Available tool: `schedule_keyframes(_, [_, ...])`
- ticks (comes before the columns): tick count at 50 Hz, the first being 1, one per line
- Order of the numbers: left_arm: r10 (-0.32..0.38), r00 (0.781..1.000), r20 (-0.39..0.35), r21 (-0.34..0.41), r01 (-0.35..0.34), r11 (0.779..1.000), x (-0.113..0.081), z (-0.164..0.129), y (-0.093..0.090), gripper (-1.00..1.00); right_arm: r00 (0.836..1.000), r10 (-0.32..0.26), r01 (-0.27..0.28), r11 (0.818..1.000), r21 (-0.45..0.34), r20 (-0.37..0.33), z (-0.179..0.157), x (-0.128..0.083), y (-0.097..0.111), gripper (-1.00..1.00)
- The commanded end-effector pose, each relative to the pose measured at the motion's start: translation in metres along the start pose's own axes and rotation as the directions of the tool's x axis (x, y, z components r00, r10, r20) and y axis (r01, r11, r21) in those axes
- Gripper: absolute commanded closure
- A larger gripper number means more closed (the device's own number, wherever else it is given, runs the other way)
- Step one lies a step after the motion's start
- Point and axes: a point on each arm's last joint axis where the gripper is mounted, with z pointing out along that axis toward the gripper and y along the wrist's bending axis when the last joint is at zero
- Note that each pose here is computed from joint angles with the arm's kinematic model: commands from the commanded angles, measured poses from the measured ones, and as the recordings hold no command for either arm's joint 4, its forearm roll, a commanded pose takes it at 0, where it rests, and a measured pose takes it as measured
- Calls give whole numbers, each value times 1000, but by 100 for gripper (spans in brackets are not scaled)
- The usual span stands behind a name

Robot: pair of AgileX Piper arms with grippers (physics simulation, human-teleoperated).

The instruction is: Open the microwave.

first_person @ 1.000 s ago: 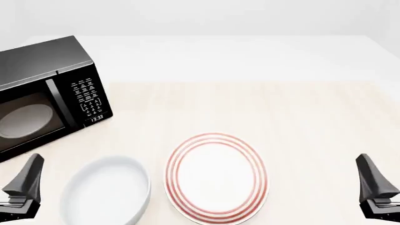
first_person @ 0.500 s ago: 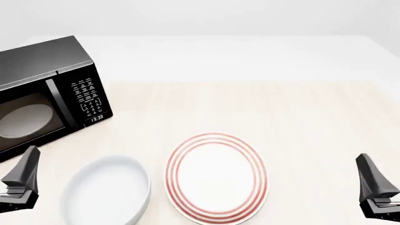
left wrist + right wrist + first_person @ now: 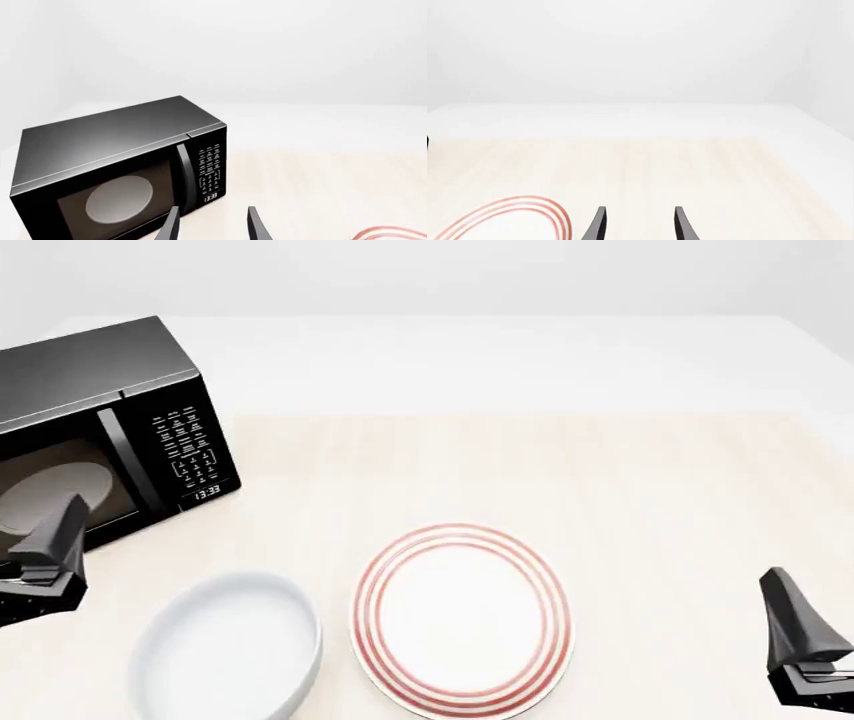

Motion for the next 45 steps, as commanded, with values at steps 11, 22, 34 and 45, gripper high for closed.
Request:
schedule_keyframes(11, [-1, 999, -36, -25, 0, 1000, -1, 31, 3, -100, 1000, 0, 0, 1000, 0, 0, 0, 0, 0, -100])
schedule_keyframes(22, [3, 999, -44, -51, -6, 999, 0, 41, 7, -100, 1000, 0, 0, 1000, 0, 0, 0, 0, 0, -100])
schedule_keyframes(34, [11, 997, -76, -78, -17, 997, 11, 50, 12, -100, 1000, 0, 0, 1000, 0, 0, 0, 0, 0, -100])
schedule_keyframes(45, [11, 995, -103, -85, -20, 996, 22, 62, 14, -100, 1000, 0, 0, 1000, 0, 0, 0, 0, 0, -100])
